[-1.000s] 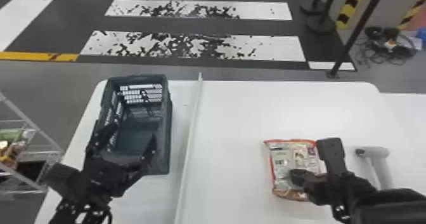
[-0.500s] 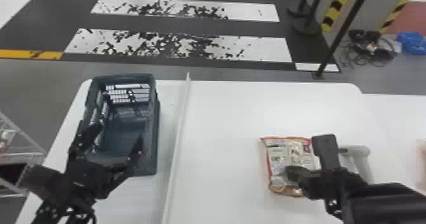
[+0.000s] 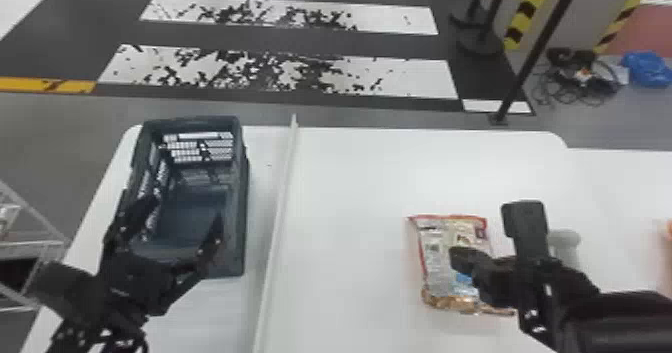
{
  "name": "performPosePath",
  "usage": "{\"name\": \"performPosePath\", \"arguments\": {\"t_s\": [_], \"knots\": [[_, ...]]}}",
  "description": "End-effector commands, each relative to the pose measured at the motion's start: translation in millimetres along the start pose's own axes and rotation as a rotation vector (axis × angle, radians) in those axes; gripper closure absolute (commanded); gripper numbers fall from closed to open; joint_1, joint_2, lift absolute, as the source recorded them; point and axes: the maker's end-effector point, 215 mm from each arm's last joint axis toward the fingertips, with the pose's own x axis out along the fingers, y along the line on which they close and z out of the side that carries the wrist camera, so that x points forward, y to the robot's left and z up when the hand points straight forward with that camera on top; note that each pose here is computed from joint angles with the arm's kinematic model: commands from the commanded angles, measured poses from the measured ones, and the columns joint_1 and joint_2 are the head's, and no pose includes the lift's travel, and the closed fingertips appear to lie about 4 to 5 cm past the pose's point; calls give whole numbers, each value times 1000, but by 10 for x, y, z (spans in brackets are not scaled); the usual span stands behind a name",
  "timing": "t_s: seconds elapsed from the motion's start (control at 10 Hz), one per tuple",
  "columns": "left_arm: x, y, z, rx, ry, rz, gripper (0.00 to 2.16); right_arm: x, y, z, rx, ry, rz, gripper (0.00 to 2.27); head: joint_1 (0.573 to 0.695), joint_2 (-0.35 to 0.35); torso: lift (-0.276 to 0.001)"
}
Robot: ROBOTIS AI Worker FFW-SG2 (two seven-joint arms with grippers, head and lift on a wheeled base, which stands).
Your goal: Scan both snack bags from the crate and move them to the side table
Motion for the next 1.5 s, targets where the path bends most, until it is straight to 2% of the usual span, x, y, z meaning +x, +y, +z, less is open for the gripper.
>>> {"name": "performPosePath", "arguments": {"t_s": [0.0,0.1,0.4,0.6,1.1,1.4], "knots": [[-1,0,5,0,-1,0,63,-157,29,160,23,-45,15,431,695,-34,-29],[-7,3,-1,1,1,0,63,-225,-6,204,25,-57,5,-1,695,-30,-29],[-8,14,18,5,-4,1,63,-361,-397,148,69,-62,-62,-1,695,-54,-29],[1,31,14,6,-4,0,63,-454,-755,-4,107,-50,-120,-1,695,-90,-29],[6,34,-4,-2,-5,6,63,-576,-1727,-310,150,-21,-263,12,695,-241,-29],[-1,28,-19,-6,-2,16,66,-447,-2082,-375,161,21,-274,12,695,-306,-29]]}}
